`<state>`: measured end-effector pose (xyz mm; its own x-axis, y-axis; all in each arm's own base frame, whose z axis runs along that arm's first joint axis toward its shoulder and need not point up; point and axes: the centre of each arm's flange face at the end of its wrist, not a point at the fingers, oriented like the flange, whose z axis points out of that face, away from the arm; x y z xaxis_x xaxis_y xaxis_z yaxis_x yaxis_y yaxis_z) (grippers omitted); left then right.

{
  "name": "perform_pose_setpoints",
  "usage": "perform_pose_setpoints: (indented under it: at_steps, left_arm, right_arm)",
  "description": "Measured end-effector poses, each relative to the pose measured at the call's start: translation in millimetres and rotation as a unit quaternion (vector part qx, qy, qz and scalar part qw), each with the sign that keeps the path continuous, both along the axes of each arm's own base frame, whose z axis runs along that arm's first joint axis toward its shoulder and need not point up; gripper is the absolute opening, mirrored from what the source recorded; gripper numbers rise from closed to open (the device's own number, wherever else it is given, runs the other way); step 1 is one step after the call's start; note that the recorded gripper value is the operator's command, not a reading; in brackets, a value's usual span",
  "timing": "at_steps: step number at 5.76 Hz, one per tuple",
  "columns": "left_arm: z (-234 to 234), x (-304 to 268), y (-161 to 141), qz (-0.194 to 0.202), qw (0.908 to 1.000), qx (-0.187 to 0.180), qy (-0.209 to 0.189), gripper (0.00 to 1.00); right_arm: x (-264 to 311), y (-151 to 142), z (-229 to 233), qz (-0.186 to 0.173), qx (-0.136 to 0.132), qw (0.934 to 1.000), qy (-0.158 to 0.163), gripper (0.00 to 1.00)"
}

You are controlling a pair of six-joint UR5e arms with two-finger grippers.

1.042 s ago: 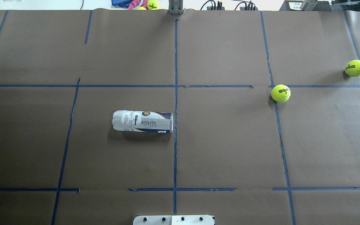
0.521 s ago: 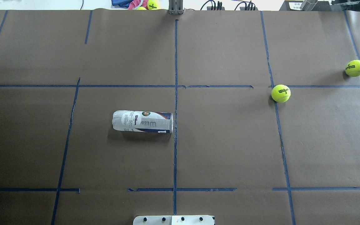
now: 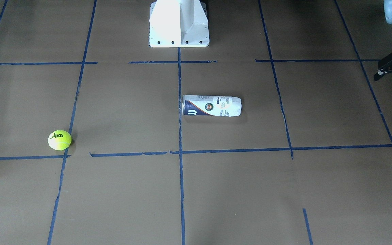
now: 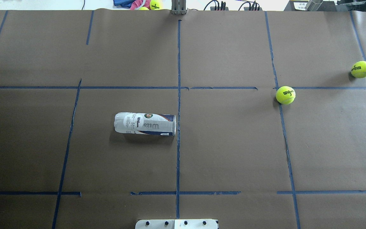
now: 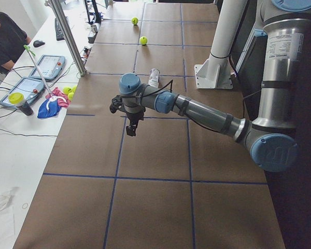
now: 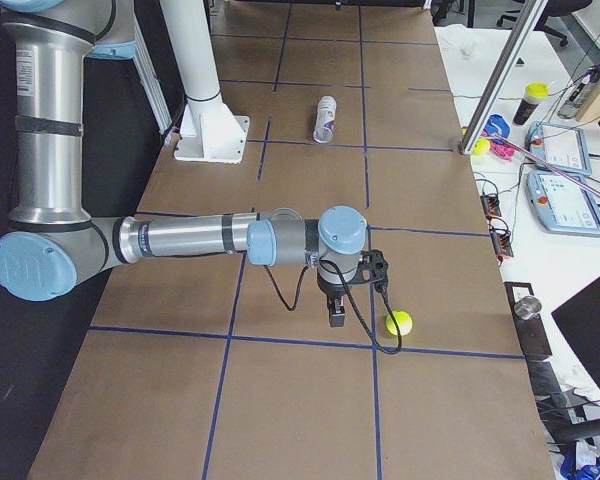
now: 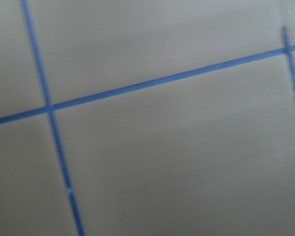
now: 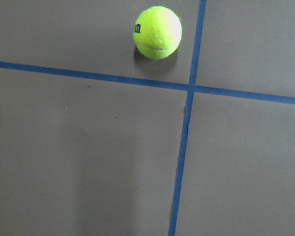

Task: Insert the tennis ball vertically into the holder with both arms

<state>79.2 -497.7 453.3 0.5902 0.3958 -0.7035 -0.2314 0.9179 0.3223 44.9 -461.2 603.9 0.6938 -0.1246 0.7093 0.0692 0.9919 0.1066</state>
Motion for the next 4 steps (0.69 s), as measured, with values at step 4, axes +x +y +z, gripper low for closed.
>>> perform_pose_setpoints:
  at_steps: [4]
  left_arm:
    - [-185,188,-9,0.105,0.9788,0.175,0.013,1.0]
  right_arm:
    - [-4,-2,-1,-0.005,0.004,1.0,-0.002,1.0]
